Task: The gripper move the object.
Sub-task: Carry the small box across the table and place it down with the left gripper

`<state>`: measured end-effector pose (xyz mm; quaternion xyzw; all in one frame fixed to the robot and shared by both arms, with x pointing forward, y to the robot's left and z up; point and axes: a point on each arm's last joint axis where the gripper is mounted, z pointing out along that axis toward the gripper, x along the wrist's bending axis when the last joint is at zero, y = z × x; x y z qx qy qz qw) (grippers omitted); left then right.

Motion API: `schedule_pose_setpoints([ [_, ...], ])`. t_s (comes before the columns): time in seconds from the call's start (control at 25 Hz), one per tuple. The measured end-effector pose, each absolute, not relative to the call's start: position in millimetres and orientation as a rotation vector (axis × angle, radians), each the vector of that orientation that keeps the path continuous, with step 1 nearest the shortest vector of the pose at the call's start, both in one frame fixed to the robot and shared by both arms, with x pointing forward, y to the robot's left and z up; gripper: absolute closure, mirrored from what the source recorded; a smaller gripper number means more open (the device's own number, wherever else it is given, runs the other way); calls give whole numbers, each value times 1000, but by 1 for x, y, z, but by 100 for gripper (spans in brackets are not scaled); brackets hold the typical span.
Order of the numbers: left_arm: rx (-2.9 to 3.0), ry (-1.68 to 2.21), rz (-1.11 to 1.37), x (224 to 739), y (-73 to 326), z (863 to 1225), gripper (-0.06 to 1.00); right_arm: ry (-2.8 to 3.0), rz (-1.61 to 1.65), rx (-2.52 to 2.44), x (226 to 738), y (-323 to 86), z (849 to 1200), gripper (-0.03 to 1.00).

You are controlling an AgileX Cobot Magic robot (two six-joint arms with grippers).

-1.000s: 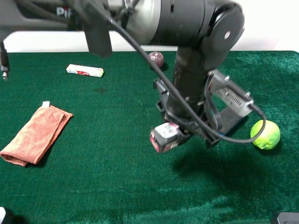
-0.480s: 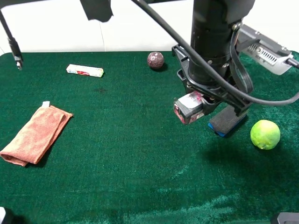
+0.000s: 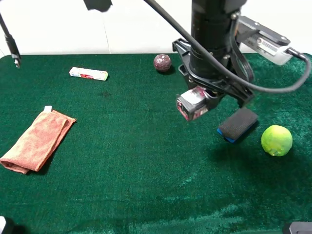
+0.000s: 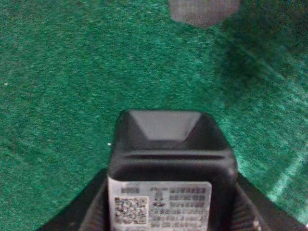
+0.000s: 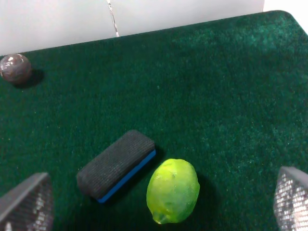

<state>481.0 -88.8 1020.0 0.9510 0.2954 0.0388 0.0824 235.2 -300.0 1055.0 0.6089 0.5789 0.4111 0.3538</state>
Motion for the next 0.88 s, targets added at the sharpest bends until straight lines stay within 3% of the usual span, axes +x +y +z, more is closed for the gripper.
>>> schedule_pose_setpoints([
  [0.4,2794,1015,141,519,-64,1022,47,1496,1063,1574,235,-300,1055,27],
  [0.88,2660,957,213,540,-85,991,47,1498,1071,1576,235,-299,1055,27],
])
